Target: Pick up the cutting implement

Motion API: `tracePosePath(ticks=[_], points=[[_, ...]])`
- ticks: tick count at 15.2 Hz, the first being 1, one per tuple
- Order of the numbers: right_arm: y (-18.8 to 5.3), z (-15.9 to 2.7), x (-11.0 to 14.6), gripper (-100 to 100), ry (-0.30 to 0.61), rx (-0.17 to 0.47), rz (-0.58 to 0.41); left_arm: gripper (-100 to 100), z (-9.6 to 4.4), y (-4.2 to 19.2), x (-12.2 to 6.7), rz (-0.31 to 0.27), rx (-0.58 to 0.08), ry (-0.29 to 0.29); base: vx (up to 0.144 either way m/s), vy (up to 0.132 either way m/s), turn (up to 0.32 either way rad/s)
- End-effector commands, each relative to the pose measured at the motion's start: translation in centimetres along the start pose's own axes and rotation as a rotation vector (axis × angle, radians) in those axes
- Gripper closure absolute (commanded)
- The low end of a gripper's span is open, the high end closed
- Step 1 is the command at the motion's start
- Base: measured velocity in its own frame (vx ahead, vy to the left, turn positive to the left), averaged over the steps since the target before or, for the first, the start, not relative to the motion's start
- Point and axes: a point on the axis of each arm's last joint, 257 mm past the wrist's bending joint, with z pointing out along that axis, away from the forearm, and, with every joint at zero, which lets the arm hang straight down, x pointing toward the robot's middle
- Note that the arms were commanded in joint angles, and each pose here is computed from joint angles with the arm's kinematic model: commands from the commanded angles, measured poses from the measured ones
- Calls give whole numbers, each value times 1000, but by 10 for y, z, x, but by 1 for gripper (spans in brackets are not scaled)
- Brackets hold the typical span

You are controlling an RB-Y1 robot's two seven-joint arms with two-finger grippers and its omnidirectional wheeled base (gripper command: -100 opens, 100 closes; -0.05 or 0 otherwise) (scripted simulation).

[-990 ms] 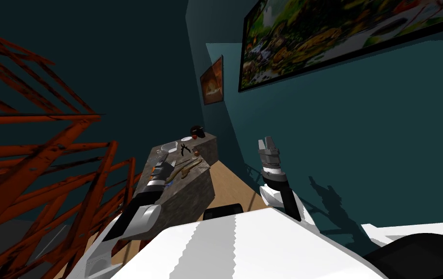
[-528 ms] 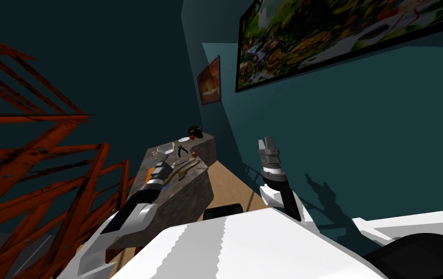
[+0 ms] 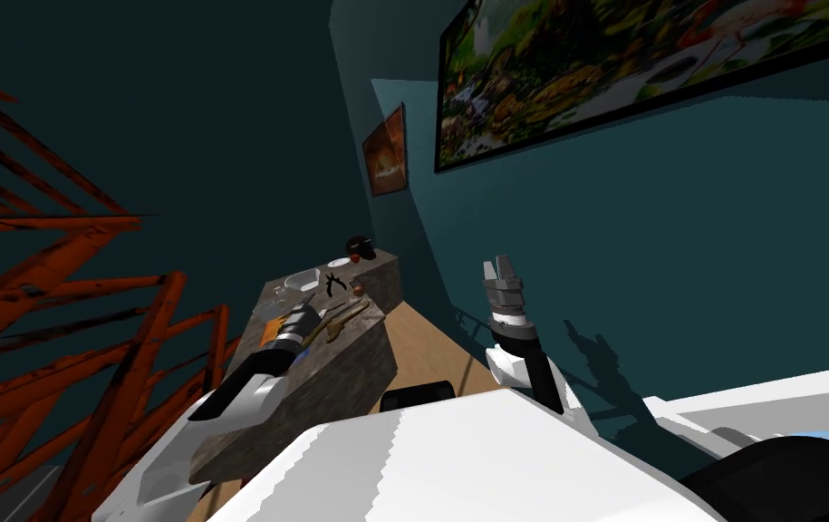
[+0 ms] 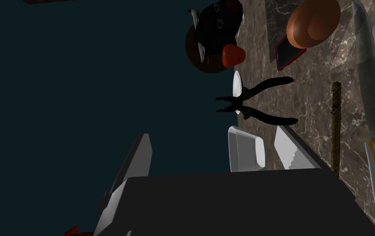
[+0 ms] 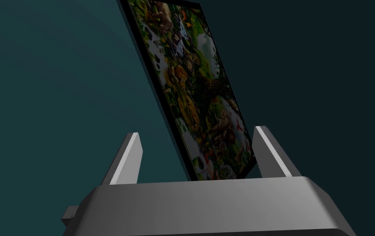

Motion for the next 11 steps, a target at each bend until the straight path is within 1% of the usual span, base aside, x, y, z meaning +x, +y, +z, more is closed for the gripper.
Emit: tracePosePath(ticks=[1,2,3,6,7,10,11], points=[[0,0,0,0,0,0,0,-100,1,11,-6,-9,-49,-13,9,-20,-47],[0,0,0,0,0,0,0,-100,1,12,-6,-9,-51,-13,6,-12,2],[0,0,0,0,0,0,0,-100,4,16,-18,-33,-83,-26,9,-22,-80],[0,0,0,0,0,0,0,-100,3,27,-20,-33,-126,-37,9,-21,-59],[0,0,0,0,0,0,0,-100,6,29,-32,-59,-152,-51,8,-25,-99],[0,0,0,0,0,0,0,-100,3,42,-35,-59,-201,-63,10,-22,-56],[0,0,0,0,0,0,0,-100,6,44,-47,-87,-225,-79,10,-25,-95]])
